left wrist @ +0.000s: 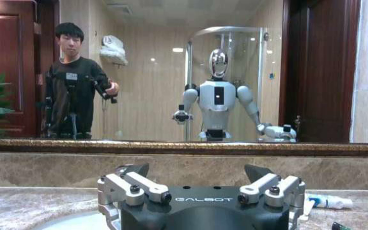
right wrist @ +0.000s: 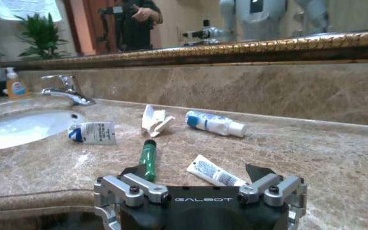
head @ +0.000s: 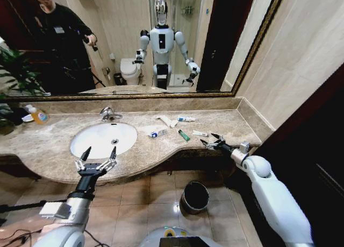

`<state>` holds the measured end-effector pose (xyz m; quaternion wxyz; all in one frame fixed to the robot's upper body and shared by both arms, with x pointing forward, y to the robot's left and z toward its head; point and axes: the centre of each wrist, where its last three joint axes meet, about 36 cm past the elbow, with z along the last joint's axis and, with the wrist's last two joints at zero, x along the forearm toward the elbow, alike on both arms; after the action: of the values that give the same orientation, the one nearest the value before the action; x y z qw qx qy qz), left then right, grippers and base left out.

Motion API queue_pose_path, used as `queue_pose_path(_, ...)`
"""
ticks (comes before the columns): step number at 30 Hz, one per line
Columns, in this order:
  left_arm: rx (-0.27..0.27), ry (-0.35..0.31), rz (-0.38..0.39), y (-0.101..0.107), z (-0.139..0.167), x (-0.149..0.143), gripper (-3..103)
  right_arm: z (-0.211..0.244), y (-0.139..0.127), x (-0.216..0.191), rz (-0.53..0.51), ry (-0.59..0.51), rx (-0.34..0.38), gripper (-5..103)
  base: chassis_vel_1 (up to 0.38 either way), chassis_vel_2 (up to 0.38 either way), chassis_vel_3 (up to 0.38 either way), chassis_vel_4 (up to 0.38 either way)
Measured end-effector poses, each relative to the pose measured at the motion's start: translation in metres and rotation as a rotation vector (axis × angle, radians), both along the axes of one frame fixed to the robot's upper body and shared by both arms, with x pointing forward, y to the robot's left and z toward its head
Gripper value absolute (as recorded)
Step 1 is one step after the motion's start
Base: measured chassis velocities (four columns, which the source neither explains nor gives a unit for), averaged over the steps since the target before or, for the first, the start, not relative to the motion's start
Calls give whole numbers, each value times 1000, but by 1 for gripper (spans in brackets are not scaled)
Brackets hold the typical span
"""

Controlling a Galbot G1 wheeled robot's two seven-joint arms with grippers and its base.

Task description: Pick up the trash from the sink and place it in the trash bin.

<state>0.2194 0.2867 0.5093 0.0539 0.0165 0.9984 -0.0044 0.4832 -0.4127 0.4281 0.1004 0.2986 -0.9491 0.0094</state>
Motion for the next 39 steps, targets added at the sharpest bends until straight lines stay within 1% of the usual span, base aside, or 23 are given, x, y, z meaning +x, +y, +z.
queue_pose_path(5,0,0,0,0,0,0,100,12,-3,26,22,1,-20,100,0,0,0,0)
queue_pose_path(6,0,0,0,0,0,0,100,12,-3,26,22,1,-20,100,0,0,0,0)
queue_pose_path(9,0,0,0,0,0,0,100,20,1,42,47,7,-46,100,0,0,0,0)
queue_pose_path(11,0,0,0,0,0,0,100,22,2,45,54,10,-58,100,0,0,0,0)
queue_pose_path(13,0,0,0,0,0,0,100,29,2,54,68,23,-102,100,0,0,0,0)
queue_pose_path(14,0,0,0,0,0,0,100,33,1,61,70,34,-139,100,0,0,0,0)
queue_pose_path(15,0,0,0,0,0,0,100,33,1,61,70,34,-139,100,0,0,0,0)
queue_pose_path(18,0,0,0,0,0,0,100,40,0,71,69,66,-212,100,0,0,0,0)
queue_pose_path(19,0,0,0,0,0,0,100,40,0,71,69,66,-212,100,0,0,0,0)
queue_pose_path(21,0,0,0,0,0,0,100,42,1,77,74,93,-240,100,0,0,0,0)
queue_pose_path(26,0,0,0,0,0,0,100,41,-1,87,66,125,-272,100,0,0,0,0)
queue_pose_path(27,0,0,0,0,0,0,100,41,-1,87,62,130,-276,100,0,0,0,0)
queue_pose_path(28,0,0,0,0,0,0,100,43,-3,87,48,151,-266,102,0,0,0,0)
queue_pose_path(29,0,0,0,0,0,0,100,44,-4,86,41,159,-260,99,0,0,0,0)
queue_pose_path(30,0,0,0,0,0,0,100,44,-4,86,41,159,-260,99,0,0,0,0)
queue_pose_path(32,0,0,0,0,0,0,100,47,-8,84,25,177,-254,91,0,0,0,0)
queue_pose_path(33,0,0,0,0,0,0,100,47,-8,84,25,177,-254,91,0,0,0,0)
queue_pose_path(34,0,0,0,0,0,0,100,48,-10,83,22,180,-257,88,0,0,0,0)
queue_pose_path(35,0,0,0,0,0,0,100,49,-12,82,20,184,-261,88,0,0,0,0)
queue_pose_path(36,0,0,0,0,0,0,100,49,-13,81,16,191,-266,78,0,0,0,0)
queue_pose_path(38,0,0,0,0,0,0,100,49,-13,81,15,195,-269,78,0,0,0,0)
queue_pose_path(39,0,0,0,0,0,0,100,49,-13,80,16,198,-271,72,0,0,0,0)
